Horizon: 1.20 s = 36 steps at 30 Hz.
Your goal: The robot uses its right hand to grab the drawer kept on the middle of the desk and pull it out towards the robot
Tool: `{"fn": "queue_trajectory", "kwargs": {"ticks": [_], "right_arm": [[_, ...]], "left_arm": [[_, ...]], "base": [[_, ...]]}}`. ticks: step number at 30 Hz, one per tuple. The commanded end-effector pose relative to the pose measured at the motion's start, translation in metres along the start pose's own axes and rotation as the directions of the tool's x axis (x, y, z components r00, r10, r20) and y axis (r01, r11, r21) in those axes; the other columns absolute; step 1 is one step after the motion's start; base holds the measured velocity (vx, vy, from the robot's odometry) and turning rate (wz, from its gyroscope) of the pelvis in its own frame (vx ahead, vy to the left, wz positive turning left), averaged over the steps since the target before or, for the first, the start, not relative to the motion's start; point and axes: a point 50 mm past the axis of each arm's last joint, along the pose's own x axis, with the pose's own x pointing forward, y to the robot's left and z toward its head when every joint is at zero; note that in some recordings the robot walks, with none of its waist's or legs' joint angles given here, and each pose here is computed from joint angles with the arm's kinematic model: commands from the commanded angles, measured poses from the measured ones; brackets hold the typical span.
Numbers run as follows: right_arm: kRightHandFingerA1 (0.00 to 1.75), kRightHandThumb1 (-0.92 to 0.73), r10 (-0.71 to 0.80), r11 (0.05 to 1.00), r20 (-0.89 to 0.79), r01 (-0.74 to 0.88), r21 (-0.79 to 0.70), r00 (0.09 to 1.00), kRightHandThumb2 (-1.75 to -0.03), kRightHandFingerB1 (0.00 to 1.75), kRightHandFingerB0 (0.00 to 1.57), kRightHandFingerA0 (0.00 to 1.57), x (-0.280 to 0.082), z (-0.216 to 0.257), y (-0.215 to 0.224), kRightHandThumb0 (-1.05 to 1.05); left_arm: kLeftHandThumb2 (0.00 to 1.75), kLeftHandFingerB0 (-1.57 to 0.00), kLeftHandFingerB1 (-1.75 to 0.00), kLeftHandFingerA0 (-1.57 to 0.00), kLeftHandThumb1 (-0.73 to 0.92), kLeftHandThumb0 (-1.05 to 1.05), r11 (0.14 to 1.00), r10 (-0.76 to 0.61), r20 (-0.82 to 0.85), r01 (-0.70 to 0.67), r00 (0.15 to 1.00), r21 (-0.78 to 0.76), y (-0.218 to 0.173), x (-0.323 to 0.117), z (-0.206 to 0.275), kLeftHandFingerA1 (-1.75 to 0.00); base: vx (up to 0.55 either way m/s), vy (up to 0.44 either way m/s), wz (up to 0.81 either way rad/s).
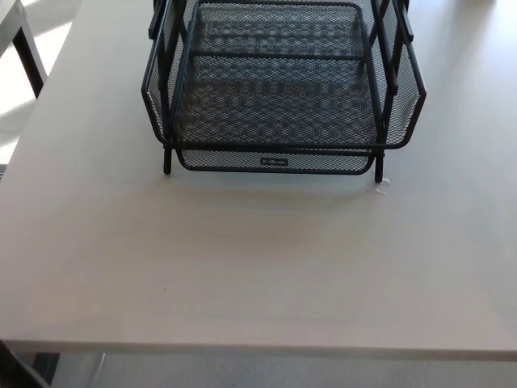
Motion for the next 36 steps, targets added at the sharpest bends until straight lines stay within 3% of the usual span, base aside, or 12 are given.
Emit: {"fn": "queue_trajectory", "kwargs": {"ticks": [1, 5, 7, 13, 22, 28, 29, 31, 33, 34, 35, 36], "right_arm": [[0.56, -0.83, -0.235, 0.971, -0.420, 0.196, -0.133, 0.876, -0.65, 0.43, 0.21, 0.10, -0.051, -0.096, 0.023, -0.88], [0.56, -0.87, -0.062, 0.996, -0.575, 0.015, -0.086, 0.816, -0.67, 0.44, 0.10, 0.11, -0.080, -0.104, 0.044, -0.91], [0.48, -0.78, 0.003, 0.999, -0.654, -0.026, -0.025, 0.757, -0.65, 0.38, 0.25, 0.24, -0.102, -0.100, 0.057, -0.83], [0.47, -0.79, 0.188, 0.981, -0.743, -0.163, 0.107, 0.642, -0.65, 0.38, 0.20, 0.15, -0.134, -0.096, 0.078, -0.85], [0.39, -0.69, 0.452, 0.886, -0.789, -0.307, 0.346, 0.416, -0.62, 0.33, 0.35, 0.27, -0.177, -0.072, 0.109, -0.80], [0.37, -0.70, 0.643, 0.746, -0.716, -0.435, 0.504, 0.272, -0.62, 0.33, 0.36, 0.31, -0.195, -0.054, 0.127, -0.86], [0.46, -0.56, 0.695, 0.689, -0.677, -0.493, 0.531, 0.241, -0.76, 0.38, 0.37, 0.43, -0.197, -0.047, 0.132, -0.97], [0.46, -0.56, 0.716, 0.662, -0.661, -0.517, 0.542, 0.224, -0.76, 0.38, 0.37, 0.43, -0.198, -0.045, 0.135, -0.97], [0.38, -0.59, 0.887, 0.432, -0.460, -0.410, 0.804, 0.032, -0.59, 0.32, 0.34, 0.25, -0.197, -0.040, 0.144, -0.83], [0.38, -0.59, 0.888, 0.431, -0.460, -0.409, 0.804, 0.031, -0.59, 0.32, 0.34, 0.25, -0.197, -0.040, 0.144, -0.83], [0.50, -0.44, 0.926, 0.338, -0.378, -0.464, 0.819, 0.008, -0.89, 0.45, 0.31, 0.31, -0.199, -0.039, 0.144, -0.82], [0.41, -0.57, 0.938, 0.302, -0.346, -0.494, 0.816, 0.002, -0.58, 0.36, 0.44, 0.46, -0.200, -0.036, 0.145, -0.72]], "left_arm": [[0.58, -0.75, -0.55, -0.79, 0.60, -0.33, 0.999, 0.035, -0.005, -0.035, 0.999, 0.006, 0.004, -0.002, -0.004, -0.84], [0.58, -0.75, -0.53, -0.79, 0.60, -0.32, 0.999, 0.037, -0.005, -0.037, 0.999, 0.009, 0.005, -0.002, -0.004, -0.80], [0.58, -0.74, -0.52, -0.79, 0.60, -0.32, 0.999, 0.033, -0.008, -0.033, 0.999, 0.010, 0.005, -0.002, -0.003, -0.79], [0.58, -0.76, -0.53, -0.80, 0.59, -0.33, 0.999, 0.040, -0.011, -0.040, 0.999, -0.012, 0.004, -0.001, -0.005, -0.81], [0.57, -0.75, -0.55, -0.79, 0.59, -0.33, 0.999, 0.038, -0.002, -0.038, 0.999, 0.004, 0.004, 0.000, -0.005, -0.84], [0.57, -0.75, -0.54, -0.79, 0.59, -0.33, 0.999, 0.038, -0.004, -0.038, 0.999, 0.005, 0.004, 0.000, -0.005, -0.83], [0.57, -0.75, -0.54, -0.80, 0.59, -0.33, 0.999, 0.041, 0.000, -0.041, 0.999, 0.003, 0.004, -0.001, -0.006, -0.84], [0.57, -0.75, -0.54, -0.80, 0.59, -0.33, 0.999, 0.042, 0.002, -0.042, 0.999, 0.002, 0.004, -0.001, -0.006, -0.84], [0.58, -0.75, -0.53, -0.80, 0.59, -0.33, 0.999, 0.041, -0.002, -0.041, 0.999, -0.003, 0.004, -0.001, -0.005, -0.83], [0.58, -0.75, -0.53, -0.80, 0.59, -0.33, 0.999, 0.041, -0.002, -0.041, 0.999, -0.003, 0.004, -0.001, -0.005, -0.83], [0.58, -0.75, -0.54, -0.80, 0.59, -0.33, 0.999, 0.032, -0.003, -0.032, 0.999, -0.015, 0.000, -0.001, -0.005, -0.84], [0.58, -0.74, -0.54, -0.79, 0.60, -0.34, 1.000, 0.023, -0.016, -0.023, 1.000, -0.019, -0.001, -0.002, -0.005, -0.83]], "base": [[0.00, 0.000, 0.00], [0.00, 0.000, 0.00], [0.00, 0.000, 0.00], [0.00, 0.000, 0.00], [0.00, 0.000, 0.00], [0.00, 0.000, 0.00], [0.00, 0.000, 0.00], [0.00, 0.000, 0.00], [0.00, 0.000, 0.00], [0.00, 0.000, 0.00], [0.00, 0.000, 0.00], [0.00, 0.000, 0.00]]}}
